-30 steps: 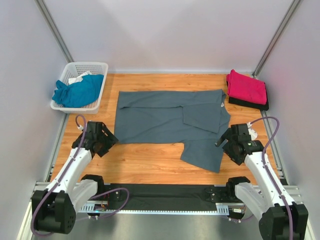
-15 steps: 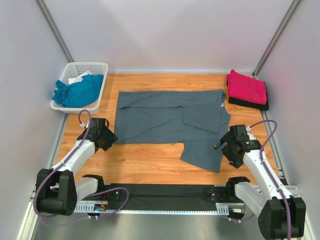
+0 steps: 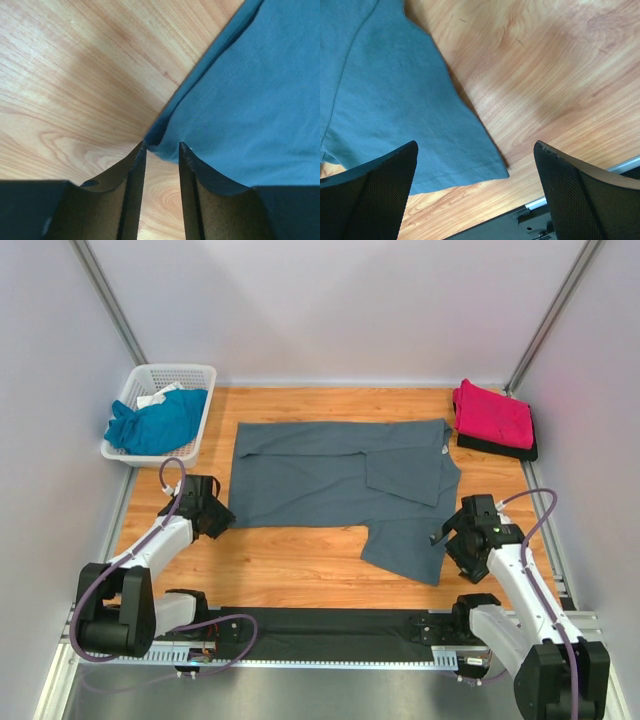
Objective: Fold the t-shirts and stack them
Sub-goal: Fold the tshirt
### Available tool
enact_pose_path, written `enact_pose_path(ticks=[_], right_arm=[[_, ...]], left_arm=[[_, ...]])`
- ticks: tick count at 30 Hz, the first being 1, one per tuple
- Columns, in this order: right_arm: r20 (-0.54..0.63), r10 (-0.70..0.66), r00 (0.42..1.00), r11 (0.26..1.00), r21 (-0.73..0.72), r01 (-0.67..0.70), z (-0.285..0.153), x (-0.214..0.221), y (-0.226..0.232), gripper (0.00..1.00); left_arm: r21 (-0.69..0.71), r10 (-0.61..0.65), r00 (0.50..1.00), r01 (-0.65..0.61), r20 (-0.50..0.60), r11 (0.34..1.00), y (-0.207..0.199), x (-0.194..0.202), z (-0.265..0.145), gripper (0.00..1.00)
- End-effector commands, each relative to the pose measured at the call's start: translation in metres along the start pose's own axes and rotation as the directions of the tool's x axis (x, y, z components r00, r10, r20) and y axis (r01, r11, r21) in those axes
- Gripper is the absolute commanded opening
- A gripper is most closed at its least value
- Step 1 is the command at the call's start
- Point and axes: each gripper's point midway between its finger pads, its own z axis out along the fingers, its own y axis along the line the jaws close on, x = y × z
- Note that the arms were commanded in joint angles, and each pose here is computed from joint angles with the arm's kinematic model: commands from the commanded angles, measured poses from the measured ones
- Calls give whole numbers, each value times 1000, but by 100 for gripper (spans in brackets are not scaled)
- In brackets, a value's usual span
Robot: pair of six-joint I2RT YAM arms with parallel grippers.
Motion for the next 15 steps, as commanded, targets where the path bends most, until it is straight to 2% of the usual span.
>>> enact_pose_path(ticks=[1, 3, 10, 14, 15], right_arm=[[-8, 33, 999, 999, 6, -33, -2, 3, -3, 100], [-22, 26, 999, 999, 22, -26, -1, 7, -7, 100], [-47, 39, 998, 999, 21, -38, 0, 13, -8, 100], [-65, 34, 997, 999, 20, -33, 1, 16, -8, 100], [-75, 32, 997, 999, 23, -31, 2, 18, -9, 100]], left_arm=[[-14, -18, 999, 18, 31, 1000, 1, -7, 2, 39], [-28, -21, 999, 22, 28, 999, 4, -5, 3, 35], [-58, -28, 1000, 29, 8, 998, 12, 1, 7, 34], [-67, -31, 999, 31, 11, 997, 14, 1, 7, 14], [-73, -32, 999, 32, 12, 997, 15, 1, 7, 3]])
